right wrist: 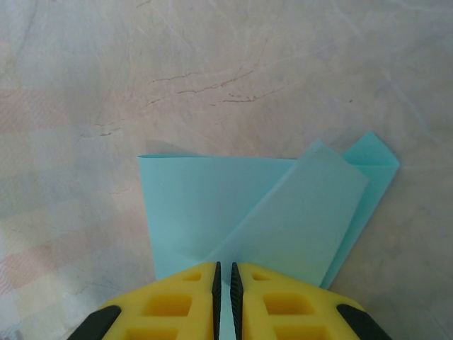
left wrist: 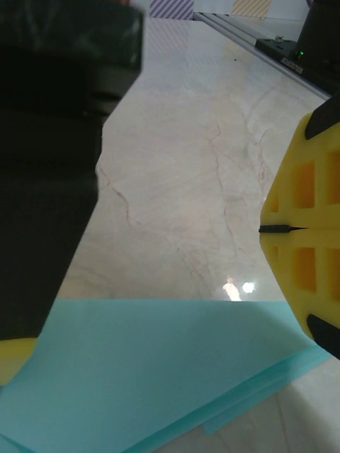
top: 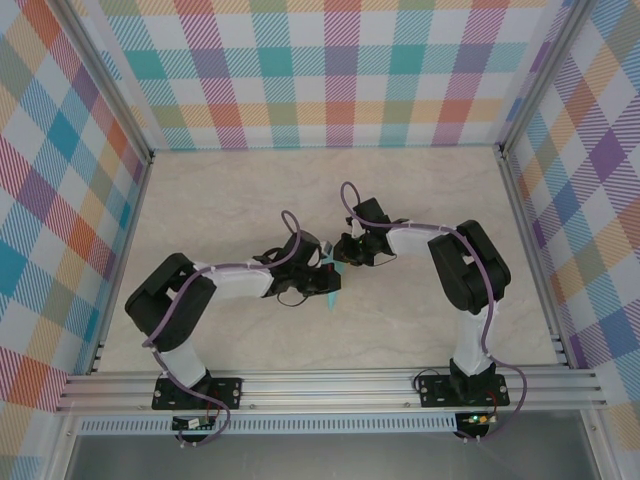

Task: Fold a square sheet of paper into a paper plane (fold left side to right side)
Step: Fold the wing for the fifth time at the center of the table.

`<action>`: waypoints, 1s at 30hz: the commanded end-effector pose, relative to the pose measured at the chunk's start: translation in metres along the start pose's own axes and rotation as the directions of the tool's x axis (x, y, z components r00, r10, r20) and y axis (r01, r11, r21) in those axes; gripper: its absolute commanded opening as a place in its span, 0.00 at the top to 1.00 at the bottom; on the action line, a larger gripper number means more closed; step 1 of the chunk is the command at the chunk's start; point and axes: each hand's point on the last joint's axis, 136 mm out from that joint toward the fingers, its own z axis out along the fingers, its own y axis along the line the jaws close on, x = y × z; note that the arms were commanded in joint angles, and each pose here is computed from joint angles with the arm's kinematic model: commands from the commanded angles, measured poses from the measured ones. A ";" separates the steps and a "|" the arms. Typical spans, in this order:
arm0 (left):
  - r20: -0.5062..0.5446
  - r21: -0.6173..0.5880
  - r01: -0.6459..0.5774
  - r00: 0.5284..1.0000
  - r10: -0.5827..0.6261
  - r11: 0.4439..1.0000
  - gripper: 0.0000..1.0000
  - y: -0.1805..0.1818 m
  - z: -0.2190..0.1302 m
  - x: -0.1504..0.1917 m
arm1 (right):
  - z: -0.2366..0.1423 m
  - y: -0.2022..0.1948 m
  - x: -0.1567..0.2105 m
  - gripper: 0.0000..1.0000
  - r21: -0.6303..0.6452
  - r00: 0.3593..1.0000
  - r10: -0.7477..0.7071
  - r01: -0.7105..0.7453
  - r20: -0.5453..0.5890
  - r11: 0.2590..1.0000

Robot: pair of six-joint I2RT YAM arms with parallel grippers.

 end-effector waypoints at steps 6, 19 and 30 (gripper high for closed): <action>-0.023 0.003 -0.022 1.000 0.022 1.000 1.00 0.008 0.012 -0.009 | 0.006 -0.030 0.025 0.84 0.110 0.997 0.025 -0.017 -0.070 0.994; -0.055 -0.050 0.019 0.998 -0.021 0.999 1.00 0.037 0.018 0.010 | 0.008 -0.039 0.029 0.84 0.161 0.995 0.045 -0.029 -0.095 0.987; -0.097 -0.026 0.080 0.992 -0.082 0.996 1.00 0.050 0.008 0.048 | 0.010 -0.038 0.025 0.84 0.154 0.994 0.048 -0.032 -0.099 0.988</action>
